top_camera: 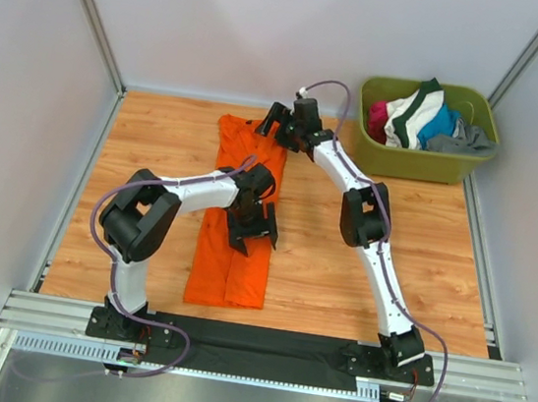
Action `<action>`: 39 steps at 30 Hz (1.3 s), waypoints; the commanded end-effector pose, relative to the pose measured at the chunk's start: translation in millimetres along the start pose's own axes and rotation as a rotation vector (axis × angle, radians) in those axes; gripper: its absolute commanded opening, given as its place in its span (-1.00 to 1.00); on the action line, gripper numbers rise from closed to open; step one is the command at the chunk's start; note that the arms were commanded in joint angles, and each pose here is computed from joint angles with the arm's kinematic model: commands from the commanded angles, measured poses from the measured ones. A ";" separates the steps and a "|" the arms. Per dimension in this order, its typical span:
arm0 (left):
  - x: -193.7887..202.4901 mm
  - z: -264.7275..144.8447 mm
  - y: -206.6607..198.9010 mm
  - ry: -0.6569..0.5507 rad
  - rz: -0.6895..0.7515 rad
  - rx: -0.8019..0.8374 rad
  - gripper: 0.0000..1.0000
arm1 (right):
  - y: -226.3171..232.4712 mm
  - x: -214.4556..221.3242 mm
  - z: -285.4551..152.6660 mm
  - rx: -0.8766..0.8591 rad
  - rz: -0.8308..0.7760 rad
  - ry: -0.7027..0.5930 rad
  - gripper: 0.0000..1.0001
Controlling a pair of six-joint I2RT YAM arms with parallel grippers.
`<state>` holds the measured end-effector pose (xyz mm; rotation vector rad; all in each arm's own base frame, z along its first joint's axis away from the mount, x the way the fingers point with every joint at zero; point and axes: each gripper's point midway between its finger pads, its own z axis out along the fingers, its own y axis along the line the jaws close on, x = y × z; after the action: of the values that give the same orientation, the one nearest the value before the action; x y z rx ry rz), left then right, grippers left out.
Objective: Fold and stack the t-shirts
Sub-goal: Fold the tshirt
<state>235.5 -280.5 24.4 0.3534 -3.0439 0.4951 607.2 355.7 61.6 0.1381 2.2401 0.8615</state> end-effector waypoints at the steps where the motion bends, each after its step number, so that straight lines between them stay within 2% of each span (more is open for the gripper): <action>1: -9.7 -1.3 -1.5 -0.062 0.079 -0.022 0.70 | 20.5 -41.1 -18.1 -0.054 -0.024 -0.078 1.00; 4: -21.3 -36.5 -8.5 -0.168 0.174 -0.005 0.74 | 42.6 -72.0 -57.1 -0.074 -0.072 -0.105 1.00; 5: -24.0 -59.8 -15.5 -0.225 0.206 0.034 0.75 | 66.3 -94.9 -86.2 -0.103 -0.100 -0.148 1.00; 7: -24.6 -84.5 -17.5 -0.283 0.259 0.058 0.77 | 78.7 -104.4 -114.8 -0.102 -0.135 -0.155 1.00; 8: -26.0 -109.0 -20.5 -0.349 0.276 0.087 0.78 | 102.8 -123.7 -151.4 -0.131 -0.159 -0.198 1.00; 9: -25.7 -118.6 -17.6 -0.372 0.281 0.093 0.78 | 106.3 -122.0 -163.1 -0.133 -0.170 -0.190 1.00; 10: -25.3 -139.0 -13.6 -0.416 0.282 0.114 0.78 | 131.8 -130.9 -199.0 -0.185 -0.199 -0.212 1.00; 12: -26.8 -152.7 0.2 -0.458 0.265 0.102 0.78 | 143.1 -126.7 -228.6 -0.202 -0.191 -0.197 1.00; 13: -28.4 -151.6 18.3 -0.457 0.220 0.080 0.78 | 130.0 -101.6 -226.4 -0.176 -0.155 -0.127 1.00; 14: -25.8 -163.2 25.7 -0.483 0.196 0.107 0.78 | 144.7 -102.4 -259.0 -0.198 -0.156 -0.149 1.00; 15: -19.1 -151.9 44.6 -0.452 0.162 0.094 0.78 | 138.5 -87.9 -263.5 -0.179 -0.139 -0.126 1.00; 16: -25.5 -163.8 55.9 -0.493 0.104 0.139 0.78 | 130.0 -61.4 -275.6 -0.142 -0.131 -0.099 1.00; 18: -9.3 -144.2 77.8 -0.414 0.020 0.195 0.75 | 117.5 -28.1 -282.2 -0.093 -0.123 -0.061 1.00; 19: -16.9 -155.1 84.9 -0.465 -0.030 0.253 0.72 | 124.4 -15.3 -298.6 -0.093 -0.129 -0.064 1.00; 20: -11.7 -154.1 88.0 -0.452 -0.052 0.286 0.70 | 98.4 22.2 -291.6 -0.035 -0.100 0.018 1.00; 23: -1.4 -148.6 102.8 -0.464 -0.088 0.303 0.62 | 67.3 95.9 -303.9 0.047 -0.044 0.141 1.00; 26: 11.6 -141.8 109.6 -0.462 -0.094 0.323 0.55 | 61.6 148.7 -321.0 0.037 -0.013 0.203 0.99; 27: 17.7 -135.4 116.0 -0.449 -0.112 0.311 0.54 | 41.8 181.1 -321.5 0.071 0.043 0.253 0.98; 29: 24.1 -135.7 120.9 -0.470 -0.132 0.324 0.59 | 47.1 208.3 -335.6 0.033 0.083 0.277 0.97; 30: 30.4 -126.7 126.5 -0.448 -0.163 0.319 0.67 | 38.7 226.5 -336.3 0.044 0.139 0.291 0.96; 33: 44.9 -110.8 132.5 -0.401 -0.204 0.340 0.99 | 38.4 253.8 -346.2 0.033 0.163 0.295 0.96; 37: 62.3 -92.7 134.1 -0.336 -0.206 0.391 0.94 | 39.1 288.1 -342.3 0.065 0.162 0.346 0.96; 38: 64.6 -89.0 136.6 -0.332 -0.210 0.389 0.87 | 37.6 294.3 -340.9 0.077 0.160 0.360 0.97; 39: 68.7 -82.1 142.0 -0.322 -0.219 0.377 0.68 | 39.2 302.1 -340.3 0.077 0.151 0.379 0.96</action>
<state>142.0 -130.9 63.4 0.8367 -3.1923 1.0012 146.9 284.7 81.5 0.1012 2.6930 0.9031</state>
